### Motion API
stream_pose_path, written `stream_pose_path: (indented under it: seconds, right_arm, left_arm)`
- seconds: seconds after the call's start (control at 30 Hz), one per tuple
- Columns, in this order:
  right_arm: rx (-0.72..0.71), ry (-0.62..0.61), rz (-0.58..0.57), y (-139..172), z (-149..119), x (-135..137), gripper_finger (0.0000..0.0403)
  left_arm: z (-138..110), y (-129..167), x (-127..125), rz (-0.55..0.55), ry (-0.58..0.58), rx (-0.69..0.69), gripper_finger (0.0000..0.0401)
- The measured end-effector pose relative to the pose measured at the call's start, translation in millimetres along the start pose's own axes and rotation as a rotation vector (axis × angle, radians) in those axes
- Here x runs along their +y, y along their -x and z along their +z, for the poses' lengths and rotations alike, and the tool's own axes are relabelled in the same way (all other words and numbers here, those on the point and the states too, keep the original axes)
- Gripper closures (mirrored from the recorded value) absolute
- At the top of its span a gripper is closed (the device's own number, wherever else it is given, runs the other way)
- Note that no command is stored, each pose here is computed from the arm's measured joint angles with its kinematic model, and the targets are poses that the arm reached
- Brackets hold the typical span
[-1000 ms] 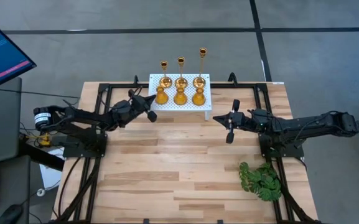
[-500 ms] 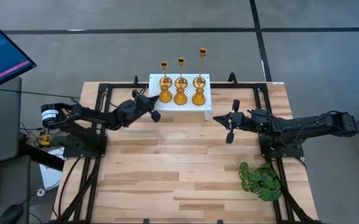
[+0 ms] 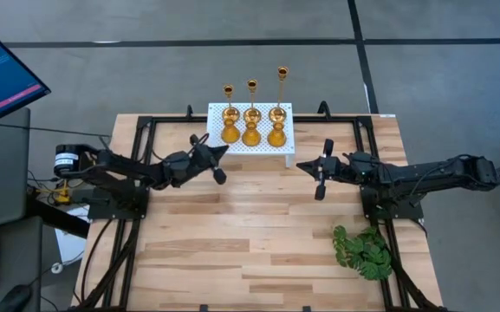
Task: Pick & Place candle stick holders
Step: Adjust the orange candle holders to properly align them
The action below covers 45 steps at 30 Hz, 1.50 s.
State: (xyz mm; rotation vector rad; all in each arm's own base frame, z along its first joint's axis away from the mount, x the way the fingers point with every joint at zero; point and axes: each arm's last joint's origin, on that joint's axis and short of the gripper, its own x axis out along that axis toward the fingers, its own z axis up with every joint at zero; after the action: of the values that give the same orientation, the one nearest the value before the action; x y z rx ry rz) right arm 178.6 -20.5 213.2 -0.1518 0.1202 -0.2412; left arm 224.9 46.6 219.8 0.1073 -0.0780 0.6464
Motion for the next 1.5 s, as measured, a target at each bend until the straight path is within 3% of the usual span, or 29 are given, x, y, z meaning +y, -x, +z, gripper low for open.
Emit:
stream_pose_path:
  seconds: [0.23, 0.53, 0.97, 1.3, 1.5]
  right_arm:
    - [-0.007, -0.002, -0.001, 0.0, 0.7, -0.1, 0.0403]
    - [0.004, -0.002, 0.001, 0.1, -0.4, 0.1, 0.0403]
    - [0.029, -0.040, 0.009, 0.1, -2.8, 0.9, 0.0403]
    - [0.010, -0.043, 0.006, 0.1, -1.0, 0.6, 0.0403]
    - [-0.002, -0.045, 0.005, 0.1, 0.2, 0.4, 0.0403]
  left_arm:
    - [13.9, -11.4, -12.1, -0.022, 0.015, -0.032, 0.0399]
    - [16.9, -28.5, -21.3, -0.011, -0.106, -0.027, 0.0399]
    - [36.8, -0.1, -17.0, -0.084, -0.208, 0.077, 0.0399]
    - [66.6, 20.5, 1.4, -0.023, -0.291, -0.009, 0.0398]
    - [68.4, 19.0, 8.5, 0.011, -0.290, -0.013, 0.0398]
